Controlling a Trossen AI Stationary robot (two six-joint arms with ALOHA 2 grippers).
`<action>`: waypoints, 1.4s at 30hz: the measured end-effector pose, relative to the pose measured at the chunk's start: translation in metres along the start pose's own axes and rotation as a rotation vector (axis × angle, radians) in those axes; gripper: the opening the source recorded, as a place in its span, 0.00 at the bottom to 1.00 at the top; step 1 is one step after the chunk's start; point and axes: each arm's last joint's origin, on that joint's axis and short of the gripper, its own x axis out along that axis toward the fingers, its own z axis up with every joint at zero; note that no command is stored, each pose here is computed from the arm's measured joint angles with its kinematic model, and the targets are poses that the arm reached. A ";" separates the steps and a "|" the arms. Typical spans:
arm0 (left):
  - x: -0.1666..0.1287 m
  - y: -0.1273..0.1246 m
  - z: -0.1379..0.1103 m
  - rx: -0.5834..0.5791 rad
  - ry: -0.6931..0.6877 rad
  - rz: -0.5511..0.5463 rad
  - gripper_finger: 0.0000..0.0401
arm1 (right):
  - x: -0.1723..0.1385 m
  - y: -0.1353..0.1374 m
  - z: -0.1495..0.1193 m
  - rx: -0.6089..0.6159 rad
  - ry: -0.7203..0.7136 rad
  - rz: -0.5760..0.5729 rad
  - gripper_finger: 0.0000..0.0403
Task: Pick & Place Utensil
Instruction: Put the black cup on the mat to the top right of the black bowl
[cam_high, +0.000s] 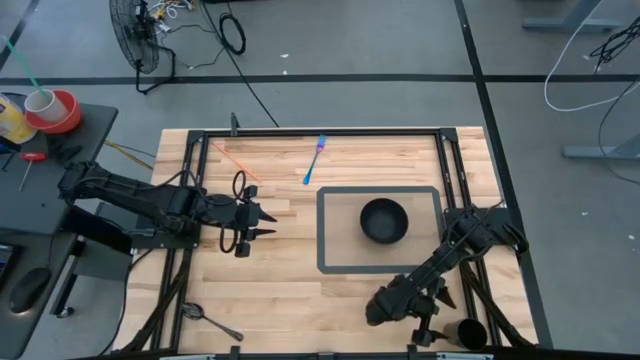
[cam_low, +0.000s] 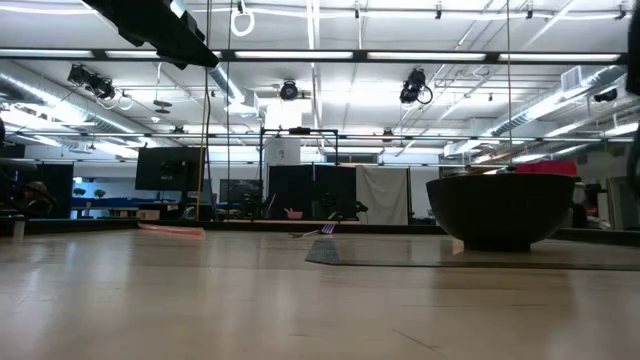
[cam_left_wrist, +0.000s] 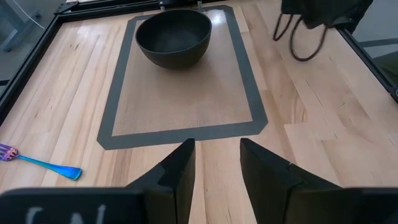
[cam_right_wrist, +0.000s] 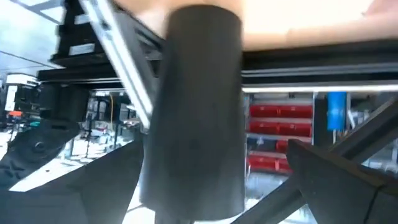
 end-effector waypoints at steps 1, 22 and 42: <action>0.000 0.000 0.000 0.000 0.000 0.000 0.33 | 0.003 -0.003 0.001 0.007 0.020 0.006 0.99; 0.000 0.000 0.000 0.000 0.000 0.000 0.33 | 0.042 0.001 -0.005 -0.080 0.142 0.045 0.99; 0.000 0.000 0.000 0.000 0.000 0.000 0.33 | 0.056 -0.003 0.000 -0.068 0.171 0.064 0.99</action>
